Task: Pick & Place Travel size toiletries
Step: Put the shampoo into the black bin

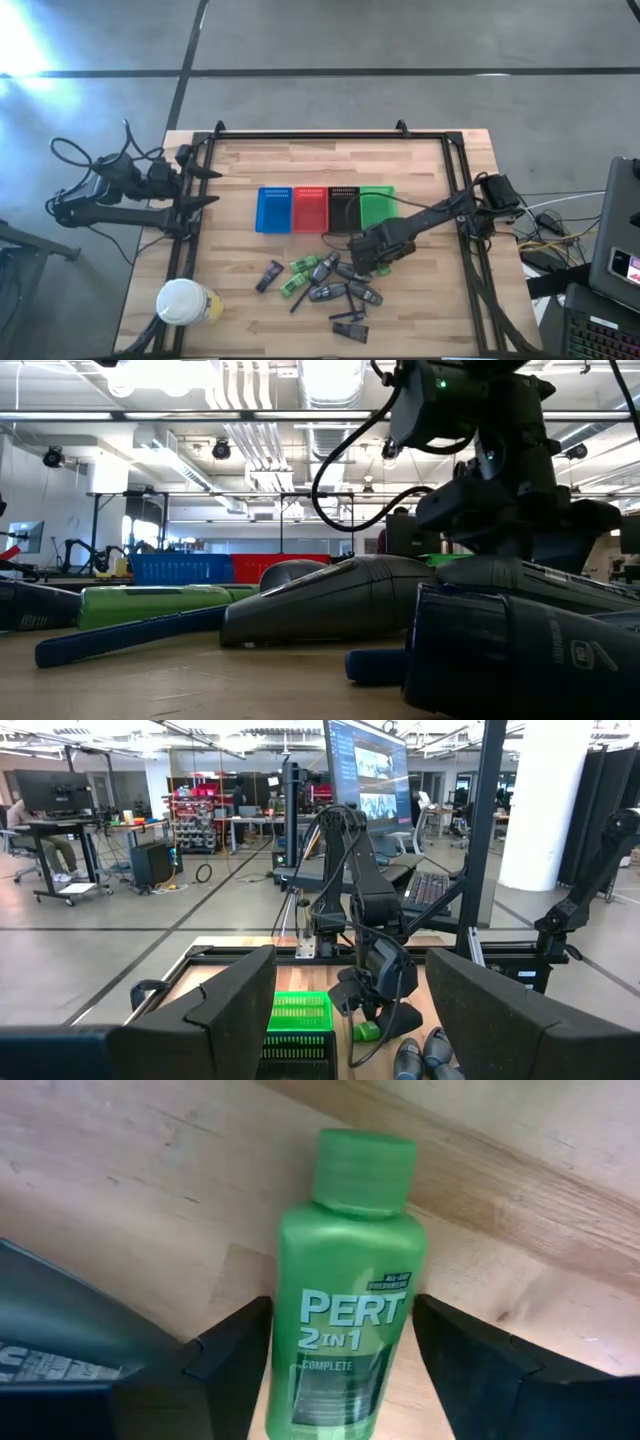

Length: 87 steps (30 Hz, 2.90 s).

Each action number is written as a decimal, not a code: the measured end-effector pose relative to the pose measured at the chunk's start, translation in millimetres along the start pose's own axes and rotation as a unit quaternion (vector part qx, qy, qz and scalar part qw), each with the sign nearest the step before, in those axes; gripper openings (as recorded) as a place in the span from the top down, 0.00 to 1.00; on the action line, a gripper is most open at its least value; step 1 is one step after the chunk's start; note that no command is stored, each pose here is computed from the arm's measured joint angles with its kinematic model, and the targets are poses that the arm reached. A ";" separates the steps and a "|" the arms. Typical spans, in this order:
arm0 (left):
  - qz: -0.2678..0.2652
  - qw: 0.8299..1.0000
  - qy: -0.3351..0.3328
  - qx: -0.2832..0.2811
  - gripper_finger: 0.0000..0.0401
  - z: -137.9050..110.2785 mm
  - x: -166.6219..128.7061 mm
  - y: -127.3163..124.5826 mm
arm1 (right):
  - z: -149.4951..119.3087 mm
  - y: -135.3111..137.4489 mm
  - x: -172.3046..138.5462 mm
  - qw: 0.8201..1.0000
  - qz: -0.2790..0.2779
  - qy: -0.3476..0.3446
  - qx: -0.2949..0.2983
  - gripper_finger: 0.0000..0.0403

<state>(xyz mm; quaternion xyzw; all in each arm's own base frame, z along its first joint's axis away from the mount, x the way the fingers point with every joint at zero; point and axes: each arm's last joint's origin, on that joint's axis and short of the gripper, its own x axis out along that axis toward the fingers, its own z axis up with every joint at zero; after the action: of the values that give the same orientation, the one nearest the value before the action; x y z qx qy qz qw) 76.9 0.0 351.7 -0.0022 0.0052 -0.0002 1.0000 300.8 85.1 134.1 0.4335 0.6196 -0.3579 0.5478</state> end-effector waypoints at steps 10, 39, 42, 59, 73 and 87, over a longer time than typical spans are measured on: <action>0.000 1.000 0.000 0.000 0.34 0.0 0.0 0.0 | -3.9 3.6 -16.5 0.999 0.032 -0.011 -0.015 0.68; 0.000 1.000 0.000 0.000 0.34 0.0 0.0 0.0 | 119.7 -7.3 -95.7 0.954 0.224 -0.184 0.075 0.61; 0.000 1.000 0.000 0.000 0.34 0.0 0.0 0.0 | 122.0 -6.8 -90.5 0.957 0.214 -0.184 0.074 0.54; 0.000 1.000 0.000 0.000 0.34 0.0 0.0 0.0 | 98.4 -4.4 -104.6 0.947 0.194 -0.256 0.015 0.18; -0.006 0.990 -0.043 -0.133 0.34 8.9 2.5 0.0 | 85.8 -5.6 -118.4 0.940 0.215 -0.267 -0.005 0.13; -0.026 0.963 -0.129 -0.237 0.34 25.9 -0.1 0.2 | 74.7 -16.3 -132.0 0.944 0.217 -0.246 -0.046 0.20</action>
<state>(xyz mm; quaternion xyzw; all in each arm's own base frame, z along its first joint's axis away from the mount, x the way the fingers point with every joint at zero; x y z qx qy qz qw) 77.1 0.3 377.6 -0.2397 -0.1235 -0.0248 0.9626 316.4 -8.7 253.4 0.4307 0.3723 -0.2967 0.7667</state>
